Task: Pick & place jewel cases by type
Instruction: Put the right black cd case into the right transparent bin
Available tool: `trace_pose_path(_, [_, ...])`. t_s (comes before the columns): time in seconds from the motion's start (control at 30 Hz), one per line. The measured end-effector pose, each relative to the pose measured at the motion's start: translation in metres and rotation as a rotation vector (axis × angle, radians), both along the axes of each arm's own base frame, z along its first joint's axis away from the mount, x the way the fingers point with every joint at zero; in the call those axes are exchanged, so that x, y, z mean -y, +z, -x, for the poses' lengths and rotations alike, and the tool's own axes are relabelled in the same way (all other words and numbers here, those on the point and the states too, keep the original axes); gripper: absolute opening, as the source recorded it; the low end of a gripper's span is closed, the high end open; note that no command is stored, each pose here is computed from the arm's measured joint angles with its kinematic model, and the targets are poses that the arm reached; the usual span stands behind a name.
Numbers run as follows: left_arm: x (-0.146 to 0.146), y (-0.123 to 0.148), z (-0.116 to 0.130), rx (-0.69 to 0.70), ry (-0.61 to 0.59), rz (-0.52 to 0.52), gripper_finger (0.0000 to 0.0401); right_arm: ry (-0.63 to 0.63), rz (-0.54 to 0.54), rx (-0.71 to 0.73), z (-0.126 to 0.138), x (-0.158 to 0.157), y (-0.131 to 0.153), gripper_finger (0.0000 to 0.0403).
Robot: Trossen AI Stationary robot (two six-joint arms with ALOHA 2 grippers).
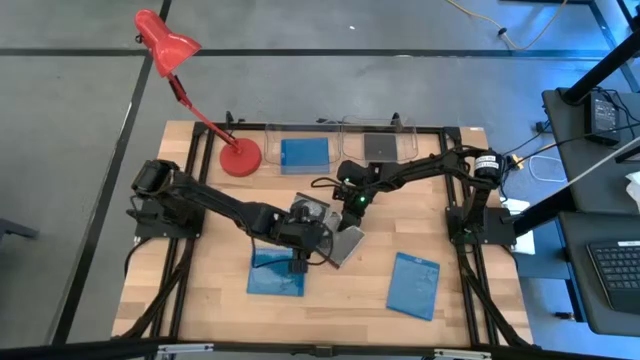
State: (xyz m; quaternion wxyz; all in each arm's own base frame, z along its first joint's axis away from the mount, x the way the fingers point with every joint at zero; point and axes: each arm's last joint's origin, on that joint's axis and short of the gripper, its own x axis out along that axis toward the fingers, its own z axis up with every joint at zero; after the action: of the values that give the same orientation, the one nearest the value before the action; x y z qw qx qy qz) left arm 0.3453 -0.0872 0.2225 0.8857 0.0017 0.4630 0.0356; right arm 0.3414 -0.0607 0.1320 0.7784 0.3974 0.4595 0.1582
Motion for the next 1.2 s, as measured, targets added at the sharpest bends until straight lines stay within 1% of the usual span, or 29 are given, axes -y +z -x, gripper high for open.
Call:
trace_pose_path(0.23, [-0.009, 0.036, 0.022, 0.065, 0.077, -0.051, 0.0173, 0.012, -0.088, 0.016, 0.002, 0.006, 0.005, 0.0055])
trace_pose_path(0.37, [-0.013, 0.051, 0.036, 0.077, 0.135, -0.065, 0.0172, -0.005, -0.115, 0.063, 0.006, 0.014, 0.022, 0.0055])
trace_pose_path(0.53, [-0.017, 0.057, 0.044, 0.087, 0.210, -0.075, 0.0169, -0.055, -0.085, 0.165, 0.013, 0.032, 0.058, 0.0055])
trace_pose_path(0.67, [-0.017, 0.056, 0.042, 0.089, 0.219, -0.089, 0.0171, -0.130, -0.062, 0.260, 0.023, 0.051, 0.097, 0.0055])
trace_pose_path(0.77, [-0.016, 0.052, 0.040, 0.075, 0.218, -0.094, 0.0173, -0.201, -0.044, 0.335, 0.038, 0.068, 0.129, 0.0055])
trace_pose_path(0.87, [-0.016, 0.049, 0.038, 0.066, 0.219, -0.100, 0.0173, -0.281, 0.007, 0.415, 0.062, 0.088, 0.161, 0.0056])
trace_pose_path(0.93, [-0.015, 0.046, 0.037, 0.058, 0.218, -0.102, 0.0172, -0.353, 0.051, 0.443, 0.081, 0.100, 0.180, 0.0056])
trace_pose_path(1.0, [-0.015, 0.045, 0.036, 0.054, 0.219, -0.104, 0.0170, -0.442, 0.135, 0.462, 0.101, 0.111, 0.198, 0.0056])
trace_pose_path(1.1, [-0.015, 0.042, 0.036, 0.062, 0.224, -0.109, 0.0169, -0.623, 0.298, 0.390, 0.130, 0.120, 0.214, 0.0056])
trace_pose_path(1.2, [-0.017, 0.036, 0.039, 0.048, 0.253, -0.137, 0.0171, -0.805, 0.482, 0.232, 0.150, 0.122, 0.216, 0.0056])
